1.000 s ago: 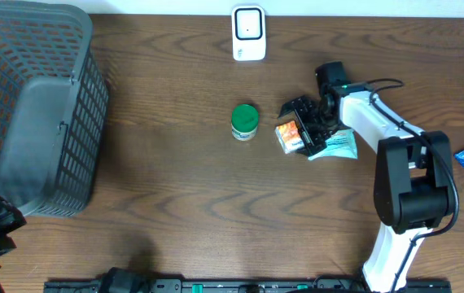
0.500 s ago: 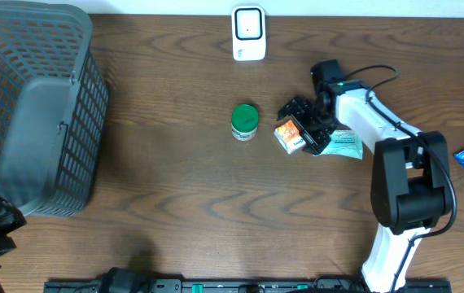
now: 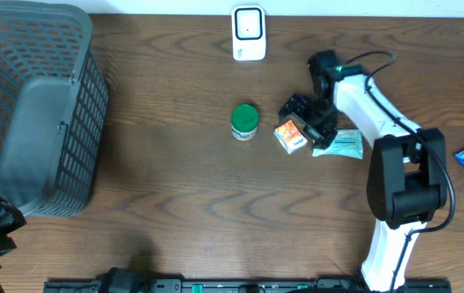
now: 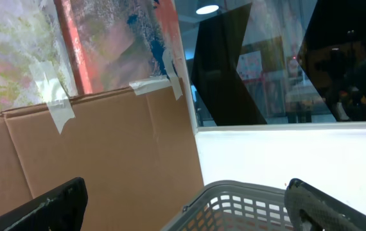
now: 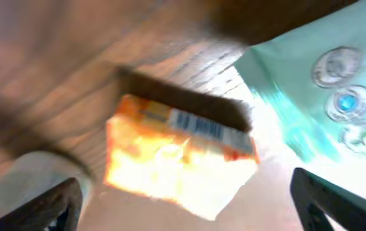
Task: Scan the item barcode
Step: 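Lift the orange packet with right gripper toward the scanner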
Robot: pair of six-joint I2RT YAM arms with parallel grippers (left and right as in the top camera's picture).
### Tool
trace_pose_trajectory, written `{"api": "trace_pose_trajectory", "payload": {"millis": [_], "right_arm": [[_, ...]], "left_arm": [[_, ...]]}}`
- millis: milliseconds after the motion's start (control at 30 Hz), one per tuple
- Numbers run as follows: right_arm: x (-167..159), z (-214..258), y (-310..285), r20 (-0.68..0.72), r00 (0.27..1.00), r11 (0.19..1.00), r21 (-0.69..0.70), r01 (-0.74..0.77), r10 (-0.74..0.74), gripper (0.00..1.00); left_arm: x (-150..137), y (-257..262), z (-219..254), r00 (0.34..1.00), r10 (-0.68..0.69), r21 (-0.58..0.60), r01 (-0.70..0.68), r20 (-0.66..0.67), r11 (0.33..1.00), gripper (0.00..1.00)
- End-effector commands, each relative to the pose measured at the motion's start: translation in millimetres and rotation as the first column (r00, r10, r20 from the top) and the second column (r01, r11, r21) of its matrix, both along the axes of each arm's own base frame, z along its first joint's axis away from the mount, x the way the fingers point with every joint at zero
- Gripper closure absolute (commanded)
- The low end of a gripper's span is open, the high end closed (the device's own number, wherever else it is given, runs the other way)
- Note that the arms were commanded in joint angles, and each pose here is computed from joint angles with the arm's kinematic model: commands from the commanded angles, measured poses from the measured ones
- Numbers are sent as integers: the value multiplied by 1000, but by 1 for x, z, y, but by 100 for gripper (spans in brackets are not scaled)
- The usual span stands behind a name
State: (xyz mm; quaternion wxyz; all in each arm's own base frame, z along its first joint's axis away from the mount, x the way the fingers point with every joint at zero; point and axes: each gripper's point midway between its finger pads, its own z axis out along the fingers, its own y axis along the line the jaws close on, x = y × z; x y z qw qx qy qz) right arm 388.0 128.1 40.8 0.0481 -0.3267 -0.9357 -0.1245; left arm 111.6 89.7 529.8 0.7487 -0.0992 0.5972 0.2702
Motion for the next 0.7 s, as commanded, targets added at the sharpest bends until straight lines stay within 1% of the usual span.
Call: {"api": "trace_pose_trajectory", "payload": {"millis": [0,33,67,100,167,233,333,467,500,533,567,667], "right_arm": [[13,13,-10,60,997,998,-34,-48,50,14],[13,12,-13,61,997,997,-56,-50,54,20],[12,9,-18,59,997,995,-81,-51,56,24],[9,3,-26,51,997,989,-137,-52,59,42],[7,-2,-34,47,998,982,-185,-41,51,59],[6,-7,-38,47,998,978,-207,-31,42,69],[4,-16,-39,48,998,978,-208,-30,41,78],[-4,-27,-40,29,999,977,-210,-23,30,86],[-9,-30,-40,16,1000,978,-209,-20,24,90],[-13,-32,-39,2,1000,979,-202,-21,22,97],[-19,-35,-35,-20,999,982,-185,-28,25,99],[-37,-35,-20,-87,995,991,-126,-54,44,99]], "left_arm": [[-3,0,1,1000,-5,-3,5,13,1000,2],[-3,0,1,1000,-5,-3,5,13,1000,2],[-3,0,1,1000,-6,-3,6,13,1000,2],[-3,-1,1,1000,-10,-2,10,13,1000,2],[-3,-1,1,1000,-12,-1,12,13,1000,2],[-3,-1,1,1000,-12,-1,12,14,1000,2],[-3,-1,1,1000,-12,-1,12,14,1000,2],[-3,-1,1,1000,-12,-1,12,14,1000,2],[-3,-1,1,1000,-12,-1,12,14,1000,2],[-3,-1,1,1000,-12,-1,12,14,1000,2],[-3,-1,1,1000,-12,-1,12,14,1000,2],[-3,-1,1,1000,-12,-1,12,14,1000,2]]}}
